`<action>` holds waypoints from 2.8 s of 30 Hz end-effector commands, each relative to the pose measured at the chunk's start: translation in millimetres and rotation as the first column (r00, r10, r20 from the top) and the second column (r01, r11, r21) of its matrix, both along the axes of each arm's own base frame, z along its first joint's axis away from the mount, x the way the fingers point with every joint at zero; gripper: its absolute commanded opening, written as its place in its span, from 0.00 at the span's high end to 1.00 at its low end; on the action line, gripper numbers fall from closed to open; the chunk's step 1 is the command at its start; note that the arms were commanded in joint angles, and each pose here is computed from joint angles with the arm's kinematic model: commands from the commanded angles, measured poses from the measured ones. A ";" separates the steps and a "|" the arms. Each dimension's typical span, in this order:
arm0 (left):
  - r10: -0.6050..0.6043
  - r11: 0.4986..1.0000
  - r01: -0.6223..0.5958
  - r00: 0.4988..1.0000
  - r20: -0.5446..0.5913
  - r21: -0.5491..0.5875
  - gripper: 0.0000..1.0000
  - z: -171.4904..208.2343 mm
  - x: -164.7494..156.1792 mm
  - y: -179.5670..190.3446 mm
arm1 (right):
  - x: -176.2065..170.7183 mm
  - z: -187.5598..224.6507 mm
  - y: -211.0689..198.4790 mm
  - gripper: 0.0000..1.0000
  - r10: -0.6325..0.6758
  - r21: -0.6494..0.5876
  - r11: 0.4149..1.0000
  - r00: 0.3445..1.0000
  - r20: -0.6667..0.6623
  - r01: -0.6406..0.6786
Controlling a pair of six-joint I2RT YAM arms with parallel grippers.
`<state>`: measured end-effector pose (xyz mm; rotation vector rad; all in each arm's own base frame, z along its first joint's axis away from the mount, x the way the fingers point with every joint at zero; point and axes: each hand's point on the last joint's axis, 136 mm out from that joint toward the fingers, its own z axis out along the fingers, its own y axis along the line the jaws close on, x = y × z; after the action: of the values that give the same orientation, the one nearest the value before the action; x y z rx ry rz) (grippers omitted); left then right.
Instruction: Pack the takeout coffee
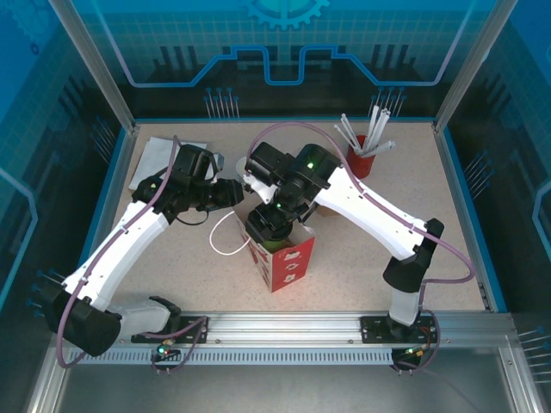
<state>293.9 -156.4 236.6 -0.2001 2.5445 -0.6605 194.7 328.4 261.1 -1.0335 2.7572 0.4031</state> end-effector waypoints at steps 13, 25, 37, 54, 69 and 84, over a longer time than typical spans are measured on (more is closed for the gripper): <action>0.005 1.000 -0.005 1.000 -0.015 0.005 0.56 -4.7 -8.9 5.4 | -8.9 -1.3 7.4 0.19 0.030 0.006 1.000 0.999 -0.033 -0.030; 0.024 0.999 -0.025 0.999 -0.023 -0.020 0.63 -3.8 -7.2 0.6 | -4.1 12.0 31.5 0.20 0.052 0.064 0.997 0.999 0.003 -0.052; 0.019 0.999 -0.020 0.999 -0.028 -0.035 0.65 -2.4 -6.4 -4.5 | 6.0 23.2 47.7 0.20 0.130 0.051 0.989 0.986 0.107 -0.136; 0.024 0.999 -0.025 1.000 -0.019 -0.033 0.68 4.1 -3.8 -4.3 | -6.6 11.4 58.2 0.20 0.202 0.054 0.977 0.976 0.075 -0.206; 0.074 0.997 -0.074 0.997 -0.011 0.001 0.70 4.3 -4.7 6.7 | 1.5 -8.8 15.4 0.19 0.114 -0.112 0.988 0.993 0.026 -0.110; 0.216 0.970 -0.213 0.976 0.009 -0.116 0.81 6.7 -4.5 8.6 | 27.7 -9.3 -23.7 0.19 -0.026 -0.162 0.986 0.999 0.041 0.032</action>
<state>287.6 -145.9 237.2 -0.4152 2.4874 -0.6665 220.4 317.9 239.7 -1.0856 2.8024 0.1608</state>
